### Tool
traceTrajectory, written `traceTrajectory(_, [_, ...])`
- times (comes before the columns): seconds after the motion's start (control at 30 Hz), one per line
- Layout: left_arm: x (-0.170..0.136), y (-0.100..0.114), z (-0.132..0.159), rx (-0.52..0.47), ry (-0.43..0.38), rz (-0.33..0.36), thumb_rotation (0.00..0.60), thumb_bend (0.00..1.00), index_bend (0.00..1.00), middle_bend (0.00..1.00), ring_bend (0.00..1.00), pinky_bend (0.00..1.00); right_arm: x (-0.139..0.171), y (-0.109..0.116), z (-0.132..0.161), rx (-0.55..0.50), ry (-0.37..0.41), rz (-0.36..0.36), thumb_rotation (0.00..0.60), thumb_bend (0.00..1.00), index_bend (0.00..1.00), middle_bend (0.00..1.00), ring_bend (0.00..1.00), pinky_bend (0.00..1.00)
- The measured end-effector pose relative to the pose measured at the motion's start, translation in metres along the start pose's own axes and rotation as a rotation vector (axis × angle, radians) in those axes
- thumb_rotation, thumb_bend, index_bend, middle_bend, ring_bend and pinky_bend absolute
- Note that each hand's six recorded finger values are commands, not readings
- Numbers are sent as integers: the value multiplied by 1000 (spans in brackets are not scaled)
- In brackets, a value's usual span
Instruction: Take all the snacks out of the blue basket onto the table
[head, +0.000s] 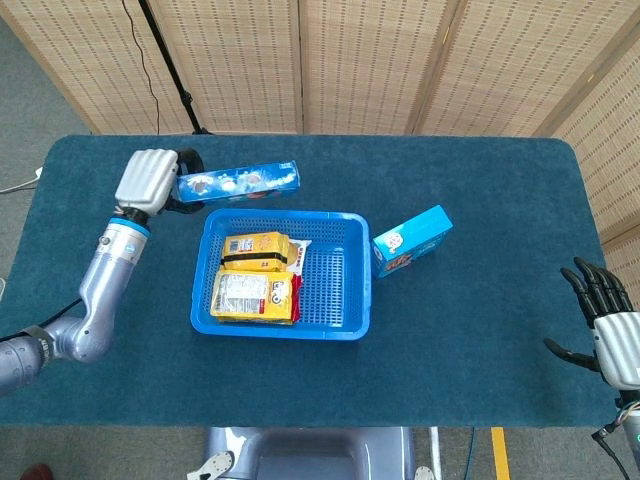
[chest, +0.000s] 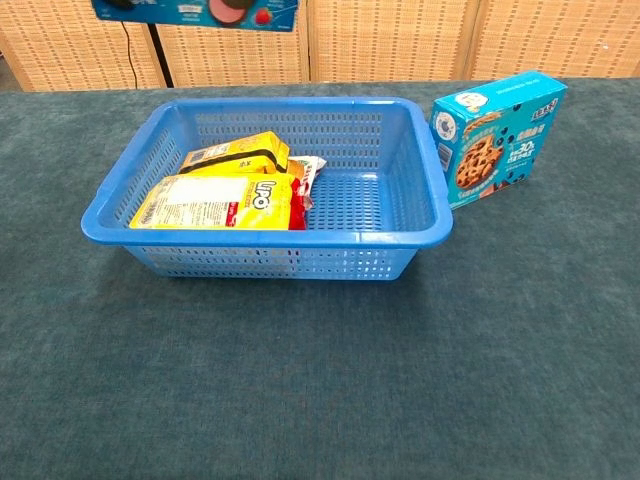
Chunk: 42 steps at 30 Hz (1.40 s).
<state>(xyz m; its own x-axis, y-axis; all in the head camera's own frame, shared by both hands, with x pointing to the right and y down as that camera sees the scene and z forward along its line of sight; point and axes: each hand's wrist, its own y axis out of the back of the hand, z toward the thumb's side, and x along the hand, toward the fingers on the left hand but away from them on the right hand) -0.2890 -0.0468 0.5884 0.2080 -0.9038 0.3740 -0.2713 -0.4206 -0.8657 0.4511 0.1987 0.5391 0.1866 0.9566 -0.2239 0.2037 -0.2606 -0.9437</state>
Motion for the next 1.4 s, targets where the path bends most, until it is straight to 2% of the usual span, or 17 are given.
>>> traceTrajectory(0.13, [-7, -2, -56, -58, 90, 8, 600, 221, 698, 572, 531, 606, 1, -2, 2, 0, 3, 11, 600, 0, 0, 0, 0, 59])
traceTrajectory(0.3, [-14, -7, -120, -69, 195, 19, 600, 222, 694, 572, 528, 606, 1, -5, 4, 2, 9, 20, 600, 0, 0, 0, 0, 59])
traceTrajectory(0.33, [-16, -10, -134, -65, 217, 19, 600, 215, 667, 554, 506, 601, 0, -6, 5, 3, 11, 22, 600, 0, 0, 0, 0, 59])
traceTrajectory(0.4, [-19, -19, -150, -58, 245, 3, 600, 166, 529, 427, 385, 526, 0, -8, 6, 3, 14, 28, 600, 0, 0, 0, 0, 59])
traceTrajectory(0.47, [-23, -34, -162, -54, 264, -44, 600, 65, 194, 133, 120, 289, -1, -9, 8, 3, 18, 34, 600, 0, 0, 0, 0, 59])
traceTrajectory(0.53, [-27, -51, -165, -71, 268, -117, 600, 13, 16, 5, 4, 90, -2, -10, 9, 1, 20, 37, 600, 0, 0, 0, 0, 59])
traceTrajectory(0.57, [-30, -59, -165, -83, 267, -153, 600, 1, 0, 0, 0, 26, -2, -11, 9, 0, 21, 39, 600, 0, 0, 0, 0, 59])
traceTrajectory(0.6, [-32, -66, -163, -96, 263, -190, 600, 0, 0, 0, 0, 5, -2, -11, 9, 1, 21, 40, 600, 0, 0, 0, 0, 59])
traceTrajectory(0.63, [-35, -75, -160, -110, 255, -233, 600, 0, 0, 0, 0, 0, -2, -11, 10, 1, 21, 41, 600, 0, 0, 0, 0, 59])
traceTrajectory(0.73, [-42, -85, -150, -125, 216, -288, 600, 0, 0, 0, 0, 0, -1, -12, 10, -1, 24, 45, 600, 0, 0, 0, 0, 59])
traceTrajectory(0.9, [-52, -73, -126, -164, 108, -269, 600, 0, 0, 0, 0, 0, -1, -12, 12, -7, 33, 44, 600, 0, 0, 0, 0, 59])
traceTrajectory(1.03, [-65, -53, -82, -191, -61, -233, 600, 0, 0, 0, 0, 0, 0, -10, 13, -14, 35, 40, 600, 0, 0, 0, 0, 59])
traceTrajectory(1.13, [-75, -50, -51, -221, -144, -248, 600, 0, 0, 0, 0, 0, 0, -9, 13, -20, 35, 38, 600, 0, 0, 0, 0, 59])
traceTrajectory(1.23, [-80, -52, -28, -229, -189, -265, 600, 0, 0, 0, 0, 0, 0, -8, 11, -24, 32, 39, 600, 0, 0, 0, 0, 59])
traceTrajectory(1.4, [-73, -65, -5, -189, -206, -300, 600, 0, 0, 0, 0, 0, -1, -10, 10, -23, 30, 43, 600, 0, 0, 0, 0, 59])
